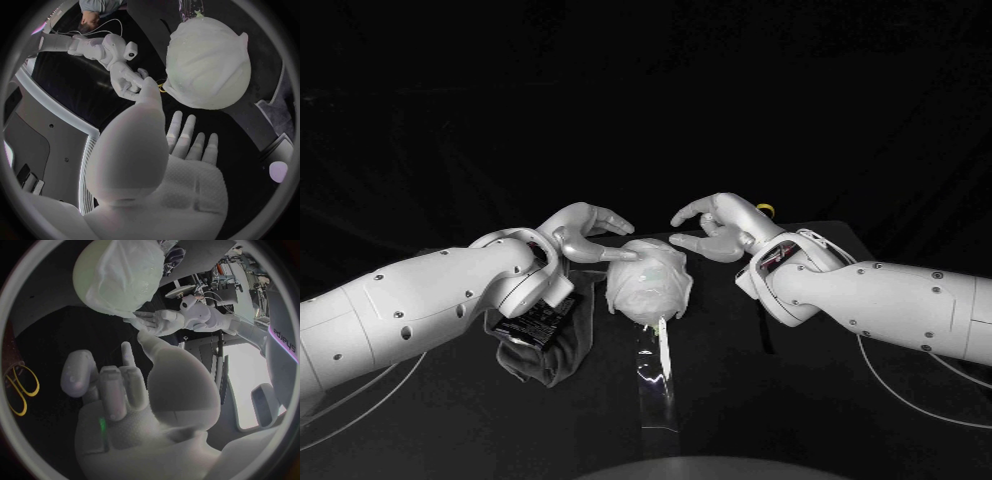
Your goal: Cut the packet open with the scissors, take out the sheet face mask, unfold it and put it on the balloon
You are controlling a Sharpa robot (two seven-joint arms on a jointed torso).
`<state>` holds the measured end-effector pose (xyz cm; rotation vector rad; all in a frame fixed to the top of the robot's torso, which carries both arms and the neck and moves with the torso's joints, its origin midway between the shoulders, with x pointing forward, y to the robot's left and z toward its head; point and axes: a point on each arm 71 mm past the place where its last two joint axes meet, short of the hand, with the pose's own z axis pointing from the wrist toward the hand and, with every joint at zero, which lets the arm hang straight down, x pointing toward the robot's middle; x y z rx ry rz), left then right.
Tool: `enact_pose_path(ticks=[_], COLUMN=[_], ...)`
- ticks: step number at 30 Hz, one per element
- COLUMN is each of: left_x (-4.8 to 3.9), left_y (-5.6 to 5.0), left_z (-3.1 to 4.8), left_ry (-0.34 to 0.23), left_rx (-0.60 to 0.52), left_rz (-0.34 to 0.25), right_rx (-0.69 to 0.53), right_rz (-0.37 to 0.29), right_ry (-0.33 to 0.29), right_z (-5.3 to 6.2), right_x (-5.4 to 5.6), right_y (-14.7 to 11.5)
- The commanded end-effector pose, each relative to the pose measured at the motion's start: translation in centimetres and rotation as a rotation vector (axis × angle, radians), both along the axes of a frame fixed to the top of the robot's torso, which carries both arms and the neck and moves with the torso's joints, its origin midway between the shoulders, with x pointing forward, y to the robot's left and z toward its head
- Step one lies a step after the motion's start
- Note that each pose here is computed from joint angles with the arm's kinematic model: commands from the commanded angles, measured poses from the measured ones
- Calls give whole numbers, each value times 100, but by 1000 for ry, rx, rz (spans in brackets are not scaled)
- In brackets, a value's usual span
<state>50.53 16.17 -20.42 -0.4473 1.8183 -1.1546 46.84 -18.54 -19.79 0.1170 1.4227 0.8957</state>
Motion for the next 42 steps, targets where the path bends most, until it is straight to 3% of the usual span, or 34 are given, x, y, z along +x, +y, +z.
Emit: enact_pose_path(ticks=[1, 10, 21, 32, 42], left_x=[21, 174, 309, 360, 332], left_y=[-31, -68, -291, -351, -364], left_z=[81, 156, 145, 134, 136], left_ry=[-25, -56, -150, -203, -205], left_rx=[-31, 46, 194, 274, 288], left_rz=[-79, -124, -216, -221, -239], right_rx=[28, 13, -8, -21, -36], right_rz=[-8, -15, -18, -1, 6], right_ry=[29, 88, 121, 139, 146], right_z=[-32, -142, -237, -272, -292], right_x=[-4, -7, 23, 30, 42], right_y=[-16, -20, 30, 97, 128])
